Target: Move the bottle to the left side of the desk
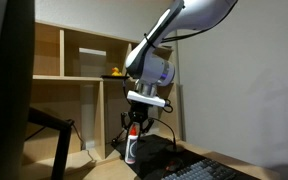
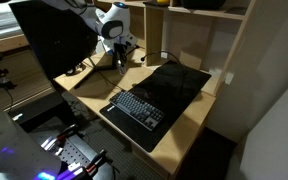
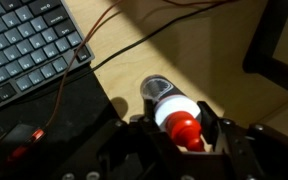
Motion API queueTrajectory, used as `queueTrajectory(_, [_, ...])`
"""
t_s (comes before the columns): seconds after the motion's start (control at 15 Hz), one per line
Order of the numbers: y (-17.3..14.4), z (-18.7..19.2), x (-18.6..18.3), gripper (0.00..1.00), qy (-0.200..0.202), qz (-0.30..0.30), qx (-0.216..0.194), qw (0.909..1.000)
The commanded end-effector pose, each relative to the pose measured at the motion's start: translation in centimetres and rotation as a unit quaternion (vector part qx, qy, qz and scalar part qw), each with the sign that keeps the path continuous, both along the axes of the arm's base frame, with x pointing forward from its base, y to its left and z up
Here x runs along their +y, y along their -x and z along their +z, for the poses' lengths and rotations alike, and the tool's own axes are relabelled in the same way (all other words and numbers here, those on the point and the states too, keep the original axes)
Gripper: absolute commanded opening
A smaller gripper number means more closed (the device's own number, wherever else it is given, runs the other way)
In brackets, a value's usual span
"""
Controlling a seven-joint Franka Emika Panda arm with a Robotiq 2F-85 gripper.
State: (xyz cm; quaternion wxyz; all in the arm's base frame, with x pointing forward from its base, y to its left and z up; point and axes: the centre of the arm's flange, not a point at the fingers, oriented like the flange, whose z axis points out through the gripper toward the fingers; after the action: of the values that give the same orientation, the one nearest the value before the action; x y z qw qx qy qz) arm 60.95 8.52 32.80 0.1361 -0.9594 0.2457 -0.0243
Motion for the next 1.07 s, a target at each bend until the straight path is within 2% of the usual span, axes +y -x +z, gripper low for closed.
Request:
queueTrajectory(0.0, [-1.0, -4.7, 2.6, 0.2, 0.007, 0.021, -0.005, 0.9997])
queueTrajectory(0.2, [-0.7, -7.6, 3.3, 0.2, 0.028, 0.022, -0.01, 0.9993])
queueTrajectory(0.4, [-0.7, -8.9, 3.2, 0.2, 0.058, 0.026, -0.012, 0.9979])
queueTrajectory(0.8, [-0.9, -9.3, 2.2, 0.2, 0.133, 0.048, -0.01, 0.9899])
queueTrajectory(1.0, [-1.0, -9.4, 2.1, 0.2, 0.142, 0.053, -0.014, 0.9883])
